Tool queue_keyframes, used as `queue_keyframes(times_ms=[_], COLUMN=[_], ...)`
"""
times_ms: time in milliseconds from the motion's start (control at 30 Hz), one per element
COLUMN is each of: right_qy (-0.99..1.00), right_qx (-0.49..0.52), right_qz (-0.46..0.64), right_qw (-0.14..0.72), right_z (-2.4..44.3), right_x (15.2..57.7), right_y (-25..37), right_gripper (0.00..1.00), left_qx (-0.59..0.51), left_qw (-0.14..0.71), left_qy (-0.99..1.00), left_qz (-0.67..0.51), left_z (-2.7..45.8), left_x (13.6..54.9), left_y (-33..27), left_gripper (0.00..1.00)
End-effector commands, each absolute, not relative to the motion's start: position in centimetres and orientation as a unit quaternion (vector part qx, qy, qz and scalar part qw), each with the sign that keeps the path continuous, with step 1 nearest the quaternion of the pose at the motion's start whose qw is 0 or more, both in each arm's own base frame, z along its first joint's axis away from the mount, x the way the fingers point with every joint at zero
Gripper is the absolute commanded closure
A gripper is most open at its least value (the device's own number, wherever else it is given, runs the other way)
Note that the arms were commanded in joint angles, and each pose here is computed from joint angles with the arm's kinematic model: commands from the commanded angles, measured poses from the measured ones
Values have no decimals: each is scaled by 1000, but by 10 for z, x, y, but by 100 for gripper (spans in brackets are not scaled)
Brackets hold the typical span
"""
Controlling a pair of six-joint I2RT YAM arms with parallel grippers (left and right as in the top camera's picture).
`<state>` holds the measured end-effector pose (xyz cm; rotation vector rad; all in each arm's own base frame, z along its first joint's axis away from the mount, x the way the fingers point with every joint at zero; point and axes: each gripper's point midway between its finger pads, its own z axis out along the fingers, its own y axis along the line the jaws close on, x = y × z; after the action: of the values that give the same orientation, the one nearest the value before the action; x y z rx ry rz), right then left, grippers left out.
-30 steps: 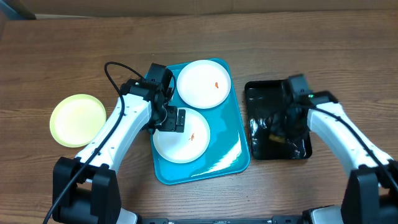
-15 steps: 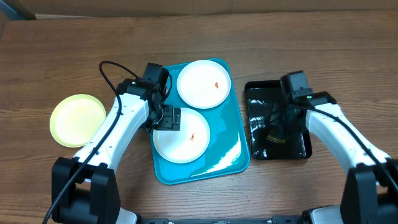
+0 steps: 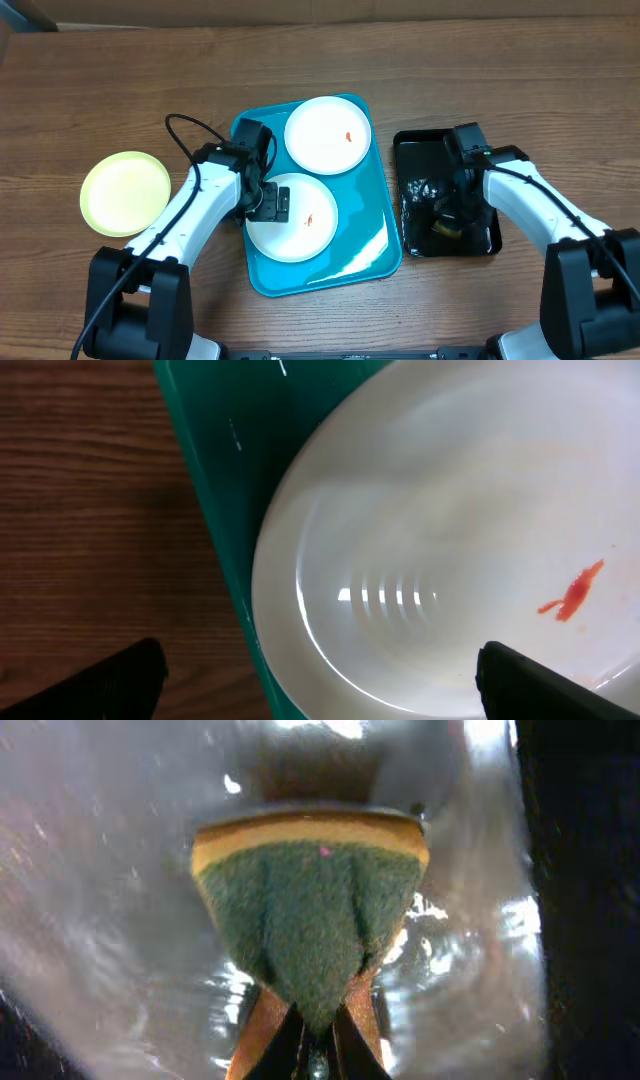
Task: Clean dirty plates on tray and stack at the side
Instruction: 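Grasp the sponge in the black tray with the right gripper and wet it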
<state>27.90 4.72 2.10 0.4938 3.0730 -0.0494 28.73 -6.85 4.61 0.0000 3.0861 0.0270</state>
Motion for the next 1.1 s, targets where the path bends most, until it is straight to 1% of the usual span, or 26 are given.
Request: queue_keyframes(times_ms=[0, 100, 133, 167, 200, 267, 333, 400, 467, 533, 633, 733, 800, 833, 867, 1000, 1067], right_qy=[986, 985, 984, 984, 984, 982, 981, 982, 982, 982, 982, 982, 982, 982, 982, 983, 984], right_qx=[140, 129, 129, 125, 118, 110, 109, 109, 109, 109, 109, 109, 109, 109, 109, 101, 100], right_qz=[15, 43, 50, 59, 67, 80, 82, 82, 80, 80, 80, 80, 80, 80, 80, 79, 78], right_qw=[84, 104, 109, 115, 120, 128, 135, 133, 129, 128, 128, 128, 128, 128, 128, 128, 127], right_z=[70, 90, 95, 100, 104, 111, 116, 117, 116, 116, 116, 116, 116, 116, 116, 116, 116], right_x=[301, 300, 299, 299, 299, 298, 297, 295, 293, 293, 293, 293, 293, 293, 293, 292, 292], right_y=[55, 62, 64, 66, 68, 72, 72, 72, 71, 71, 71, 71, 71, 71, 71, 71, 71], right_gripper=[96, 96, 96, 96, 96, 96, 96, 96, 96, 96, 96, 96, 96, 96, 96, 96, 96], left_qx=[-12, -11, 1, 20, 34, 69, 93, 95, 99, 99, 95, 94, 96, 96, 94, 70, 66], left_qw=[41, 43, 43, 45, 47, 53, 55, 57, 63, 65, 63, 63, 62, 61, 61, 66, 68], left_qy=[999, 999, 998, 998, 997, 993, 992, 992, 991, 991, 993, 992, 991, 990, 990, 993, 994], left_qz=[0, -26, -37, -49, -58, -75, -63, -59, -69, -63, -44, -47, -74, -81, -86, -65, -45], left_z=[49, 49, 49, 49, 49, 46, 35, 27, 23, 20, 17, 18, 22, 25, 30, 47, 48], left_x=[294, 298, 298, 299, 300, 299, 295, 293, 293, 293, 292, 291, 292, 292, 294, 303, 305], left_y=[-59, -59, -61, -64, -68, -75, -76, -75, -78, -76, -69, -70, -80, -82, -84, -77, -71], left_gripper=[2, 8, 20, 36, 43, 46, 46, 47, 57, 73, 73, 69, 62, 56, 53, 51, 50])
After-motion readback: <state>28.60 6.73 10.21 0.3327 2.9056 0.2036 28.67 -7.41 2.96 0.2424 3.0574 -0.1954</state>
